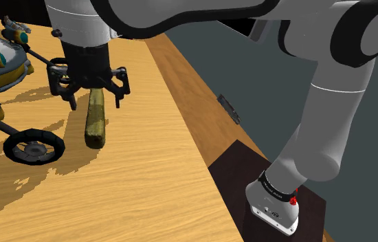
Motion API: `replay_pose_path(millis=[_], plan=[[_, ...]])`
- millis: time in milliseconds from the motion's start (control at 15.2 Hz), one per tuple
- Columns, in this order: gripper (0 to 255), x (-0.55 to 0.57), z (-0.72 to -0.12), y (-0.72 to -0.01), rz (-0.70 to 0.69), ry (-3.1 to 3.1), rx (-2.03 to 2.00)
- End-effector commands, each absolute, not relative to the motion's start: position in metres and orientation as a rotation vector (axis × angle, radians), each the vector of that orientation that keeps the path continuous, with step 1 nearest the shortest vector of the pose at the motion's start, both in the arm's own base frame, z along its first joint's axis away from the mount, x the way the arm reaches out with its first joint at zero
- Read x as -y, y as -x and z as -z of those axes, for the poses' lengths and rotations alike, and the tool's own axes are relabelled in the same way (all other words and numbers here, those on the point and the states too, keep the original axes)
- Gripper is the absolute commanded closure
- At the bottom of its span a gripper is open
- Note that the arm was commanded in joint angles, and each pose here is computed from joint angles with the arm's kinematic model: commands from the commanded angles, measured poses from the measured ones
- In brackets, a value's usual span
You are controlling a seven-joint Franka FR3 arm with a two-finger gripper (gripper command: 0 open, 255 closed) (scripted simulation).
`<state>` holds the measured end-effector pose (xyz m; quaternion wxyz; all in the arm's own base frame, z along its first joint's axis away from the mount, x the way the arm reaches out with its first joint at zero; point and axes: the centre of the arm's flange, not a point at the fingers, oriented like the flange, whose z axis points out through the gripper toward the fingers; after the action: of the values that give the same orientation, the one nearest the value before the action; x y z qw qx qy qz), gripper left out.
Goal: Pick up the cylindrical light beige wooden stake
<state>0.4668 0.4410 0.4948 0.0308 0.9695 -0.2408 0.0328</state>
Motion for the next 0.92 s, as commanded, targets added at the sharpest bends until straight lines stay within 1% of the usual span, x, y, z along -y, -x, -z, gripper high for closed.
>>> replay_pose_path(millis=[0, 66, 132, 726, 858], plan=[[0, -0.441, -0.485, -0.466, -0.101, -2.988, 0.742], [0, -0.441, -0.485, -0.466, -0.101, -2.988, 0.742], [255, -0.44, -0.485, -0.466, -0.101, -2.988, 0.742], [255, -0.441, -0.485, -0.466, -0.101, -2.988, 0.742], [255, -0.441, -0.496, -0.466, -0.101, -2.988, 0.742]])
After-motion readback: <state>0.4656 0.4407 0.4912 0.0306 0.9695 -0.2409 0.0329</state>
